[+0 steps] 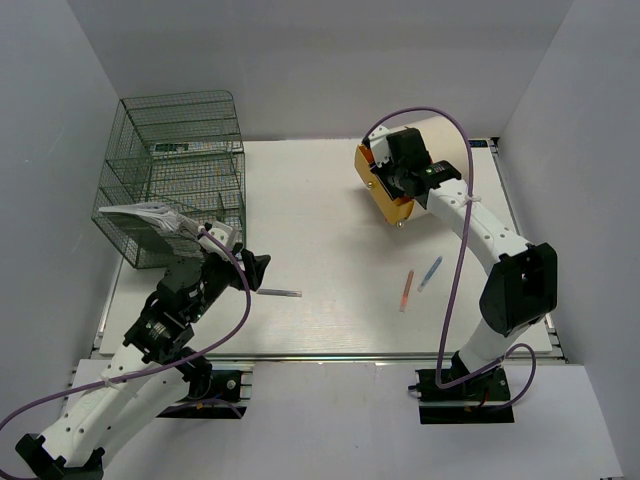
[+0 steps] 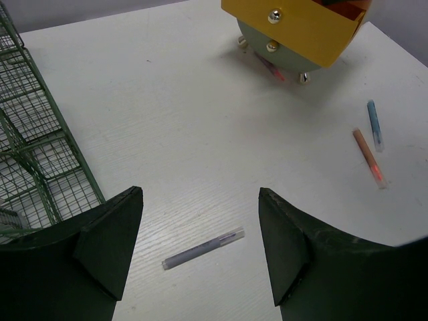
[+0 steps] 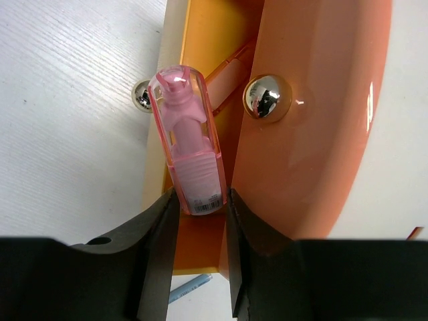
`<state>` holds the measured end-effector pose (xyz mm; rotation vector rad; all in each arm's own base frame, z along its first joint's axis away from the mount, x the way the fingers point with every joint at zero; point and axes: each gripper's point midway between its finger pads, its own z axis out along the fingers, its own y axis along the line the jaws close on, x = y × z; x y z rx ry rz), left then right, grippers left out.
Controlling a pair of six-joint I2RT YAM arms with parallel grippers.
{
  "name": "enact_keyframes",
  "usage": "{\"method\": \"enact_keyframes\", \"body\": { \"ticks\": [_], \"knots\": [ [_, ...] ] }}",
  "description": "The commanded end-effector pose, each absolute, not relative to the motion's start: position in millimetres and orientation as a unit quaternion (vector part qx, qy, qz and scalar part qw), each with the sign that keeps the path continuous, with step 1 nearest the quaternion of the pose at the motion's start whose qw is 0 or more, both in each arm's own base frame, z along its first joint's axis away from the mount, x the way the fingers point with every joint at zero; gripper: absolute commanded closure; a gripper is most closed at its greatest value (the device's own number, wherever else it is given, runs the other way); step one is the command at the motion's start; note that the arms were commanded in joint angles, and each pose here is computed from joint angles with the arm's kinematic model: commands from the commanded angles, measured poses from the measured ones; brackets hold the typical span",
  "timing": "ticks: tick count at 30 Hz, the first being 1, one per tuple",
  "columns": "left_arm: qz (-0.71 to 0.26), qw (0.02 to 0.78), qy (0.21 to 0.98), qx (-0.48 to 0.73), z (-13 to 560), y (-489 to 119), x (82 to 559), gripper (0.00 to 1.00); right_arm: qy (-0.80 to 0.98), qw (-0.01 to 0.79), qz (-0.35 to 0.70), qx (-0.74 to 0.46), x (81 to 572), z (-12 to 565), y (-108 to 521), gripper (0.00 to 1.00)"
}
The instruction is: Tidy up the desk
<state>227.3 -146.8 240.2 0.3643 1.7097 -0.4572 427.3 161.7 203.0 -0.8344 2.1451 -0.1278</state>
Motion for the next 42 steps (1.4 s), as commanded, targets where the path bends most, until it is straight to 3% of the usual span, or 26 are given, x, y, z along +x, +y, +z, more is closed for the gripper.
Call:
{"method": "enact_keyframes", "body": {
  "ticks": [1,4,13,27,38,41,42],
  "knots": [
    [-0.203,0.623,0.737,0.164,242.7,-148.8,226.0,0.21,0.849,0.420,-0.056,-0.317,434.4,204.5,161.0,0.77],
    [-0.204,0.625,0.736,0.164,243.8,-148.6,225.7,0.21,0.849,0.417,-0.056,-0.319,433.0,202.8,161.8,0.70],
    [-0.203,0.625,0.736,0.164,243.8,-148.3,225.9,0.21,0.850,0.414,-0.055,-0.320,433.0,201.6,161.0,0.68],
    [-0.203,0.623,0.737,0.164,242.3,-148.6,226.2,0.21,0.849,0.419,-0.047,-0.319,430.9,206.7,162.9,0.53],
    [-0.203,0.624,0.737,0.163,242.7,-148.3,226.2,0.21,0.845,0.426,-0.034,-0.321,427.0,212.4,166.4,0.54],
    [-0.203,0.624,0.736,0.163,243.1,-148.4,225.9,0.21,0.826,0.450,0.014,-0.340,416.3,229.6,181.3,0.60],
    [-0.204,0.625,0.736,0.164,243.5,-148.7,225.8,0.21,0.814,0.466,0.028,-0.347,414.2,238.0,186.1,0.68]
  ]
}}
